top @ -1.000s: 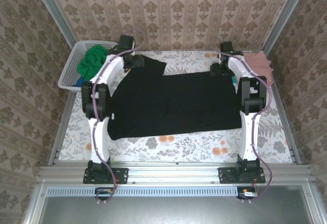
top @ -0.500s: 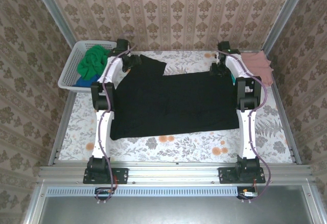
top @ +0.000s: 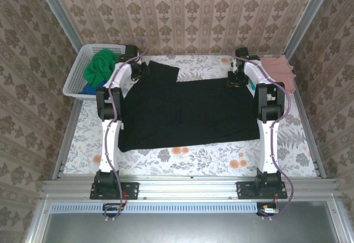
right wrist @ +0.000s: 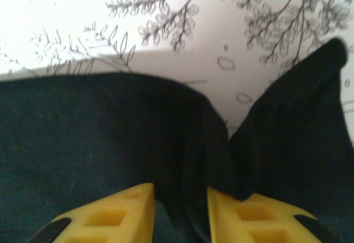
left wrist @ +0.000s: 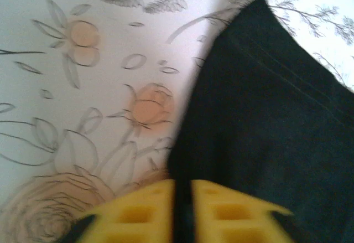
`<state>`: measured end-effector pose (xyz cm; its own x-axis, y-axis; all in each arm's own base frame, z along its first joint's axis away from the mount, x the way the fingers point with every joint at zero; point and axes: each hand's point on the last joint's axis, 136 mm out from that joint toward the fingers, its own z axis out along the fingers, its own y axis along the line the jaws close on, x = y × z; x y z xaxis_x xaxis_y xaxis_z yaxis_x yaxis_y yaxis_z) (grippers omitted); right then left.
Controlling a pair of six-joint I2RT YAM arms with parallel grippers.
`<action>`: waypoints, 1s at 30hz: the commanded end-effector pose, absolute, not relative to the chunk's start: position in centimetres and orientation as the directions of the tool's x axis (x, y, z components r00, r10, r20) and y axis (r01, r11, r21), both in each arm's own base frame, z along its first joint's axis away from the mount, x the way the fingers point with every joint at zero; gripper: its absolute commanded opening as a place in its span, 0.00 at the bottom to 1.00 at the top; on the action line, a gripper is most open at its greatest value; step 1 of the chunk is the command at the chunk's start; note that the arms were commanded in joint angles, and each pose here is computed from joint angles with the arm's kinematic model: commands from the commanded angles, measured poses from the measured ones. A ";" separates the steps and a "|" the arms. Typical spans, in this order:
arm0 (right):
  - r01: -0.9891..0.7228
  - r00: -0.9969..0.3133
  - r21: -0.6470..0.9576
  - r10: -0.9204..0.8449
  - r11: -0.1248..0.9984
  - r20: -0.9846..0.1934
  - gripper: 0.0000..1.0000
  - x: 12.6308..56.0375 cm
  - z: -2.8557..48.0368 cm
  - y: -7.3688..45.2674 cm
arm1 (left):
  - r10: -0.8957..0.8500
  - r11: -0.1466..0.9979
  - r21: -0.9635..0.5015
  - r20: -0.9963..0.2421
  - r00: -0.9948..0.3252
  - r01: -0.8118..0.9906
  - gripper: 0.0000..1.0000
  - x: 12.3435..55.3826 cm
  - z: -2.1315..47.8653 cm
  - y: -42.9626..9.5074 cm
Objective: Fold and stack the t-shirts
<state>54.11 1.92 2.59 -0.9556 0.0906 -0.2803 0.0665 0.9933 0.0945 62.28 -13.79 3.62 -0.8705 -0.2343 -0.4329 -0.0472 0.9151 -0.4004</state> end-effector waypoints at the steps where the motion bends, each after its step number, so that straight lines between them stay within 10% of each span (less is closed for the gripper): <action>1: 0.072 -0.950 0.077 0.092 0.994 -0.299 0.43 53.0 5.3 2.0 | -0.163 0.923 -0.384 -0.419 -0.893 0.011 0.32 59.9 7.0 -14.4; 10: 0.119 -0.875 0.084 0.144 0.989 -0.463 0.99 48.4 12.3 4.1 | -0.090 0.978 -0.206 -0.538 -0.838 0.027 0.63 53.6 15.2 -12.0; 21: 0.072 -0.899 0.016 0.072 0.997 -0.433 1.00 32.8 6.6 13.8 | -0.092 0.971 -0.238 -0.429 -0.899 0.014 0.66 32.8 8.8 -14.2; 30: 0.089 -0.940 -0.045 0.069 0.995 -0.334 1.00 27.6 2.2 13.6 | -0.118 0.988 -0.126 -0.238 -0.964 -0.089 0.62 24.6 1.5 -10.9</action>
<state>28.44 14.33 2.89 -0.9444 0.0169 -0.3283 0.0280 0.9992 -0.0291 25.91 -12.36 2.26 -0.9624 -0.0647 -0.2639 -0.0197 0.9853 -0.1695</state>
